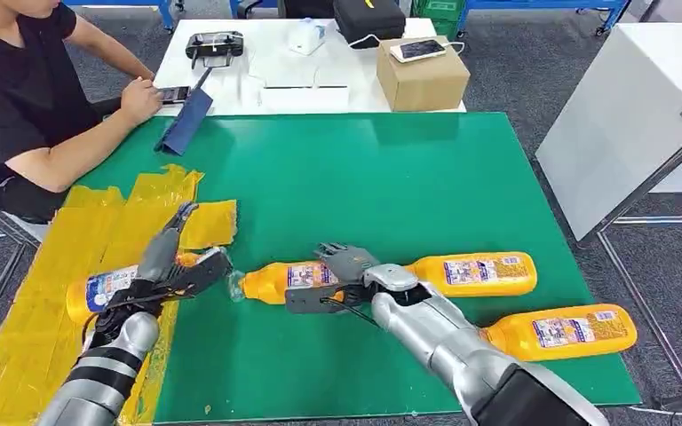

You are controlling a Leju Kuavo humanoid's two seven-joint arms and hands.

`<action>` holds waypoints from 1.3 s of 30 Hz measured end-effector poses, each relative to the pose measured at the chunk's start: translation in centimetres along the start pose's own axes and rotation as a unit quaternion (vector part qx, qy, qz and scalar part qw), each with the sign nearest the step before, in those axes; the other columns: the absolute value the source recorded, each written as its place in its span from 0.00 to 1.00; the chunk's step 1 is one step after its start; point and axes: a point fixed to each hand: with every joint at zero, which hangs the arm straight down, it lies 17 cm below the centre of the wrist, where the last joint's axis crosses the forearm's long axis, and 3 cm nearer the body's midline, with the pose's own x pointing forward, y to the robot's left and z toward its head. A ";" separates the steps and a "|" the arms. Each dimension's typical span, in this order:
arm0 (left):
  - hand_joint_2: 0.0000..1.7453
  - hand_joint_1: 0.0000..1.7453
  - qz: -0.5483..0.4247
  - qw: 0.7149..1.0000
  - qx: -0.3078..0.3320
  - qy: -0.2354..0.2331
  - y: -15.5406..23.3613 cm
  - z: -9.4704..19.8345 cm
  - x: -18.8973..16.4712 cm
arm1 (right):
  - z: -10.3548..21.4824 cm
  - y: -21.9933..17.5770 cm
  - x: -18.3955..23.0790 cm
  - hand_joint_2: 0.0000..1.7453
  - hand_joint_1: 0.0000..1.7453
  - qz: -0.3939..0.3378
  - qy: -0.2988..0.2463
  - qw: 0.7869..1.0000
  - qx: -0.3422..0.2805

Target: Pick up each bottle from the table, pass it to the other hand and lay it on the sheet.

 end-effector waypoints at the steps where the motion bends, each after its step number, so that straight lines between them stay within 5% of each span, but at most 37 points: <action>1: 0.00 0.00 0.013 1.000 0.011 -0.009 0.5 -0.4 1.0 | 0.0 0.5 -0.3 1.00 1.00 0.014 0.006 1.000 0.009; 10: 0.00 0.00 0.120 0.986 0.093 -0.062 4.8 -1.8 6.5 | -0.4 2.4 0.2 1.00 1.00 0.057 0.021 0.998 0.021; 14: 0.00 0.00 0.232 0.963 0.121 -0.061 7.0 -0.7 6.6 | -0.8 2.0 1.8 1.00 1.00 0.019 0.020 1.000 -0.015; 20: 0.00 0.00 0.271 0.951 0.133 -0.065 8.4 0.2 6.5 | -0.9 1.8 2.9 1.00 1.00 -0.005 0.013 0.999 -0.035; 23: 0.00 0.00 0.389 0.912 0.106 -0.075 8.0 1.2 6.6 | -1.0 0.0 4.6 1.00 1.00 -0.071 -0.020 0.993 -0.091; 24: 1.00 0.00 0.444 0.887 0.094 -0.086 8.1 1.9 6.8 | -0.8 -0.7 5.5 1.00 1.00 -0.108 -0.041 0.987 -0.111; 30: 1.00 0.00 0.528 0.833 0.127 -0.100 10.2 5.6 4.9 | 1.6 -4.2 10.1 1.00 1.00 -0.323 -0.149 0.916 -0.187; 39: 1.00 0.00 0.540 0.822 0.158 -0.091 11.4 7.8 3.4 | 4.1 -6.3 10.6 1.00 1.00 -0.408 -0.177 0.863 -0.239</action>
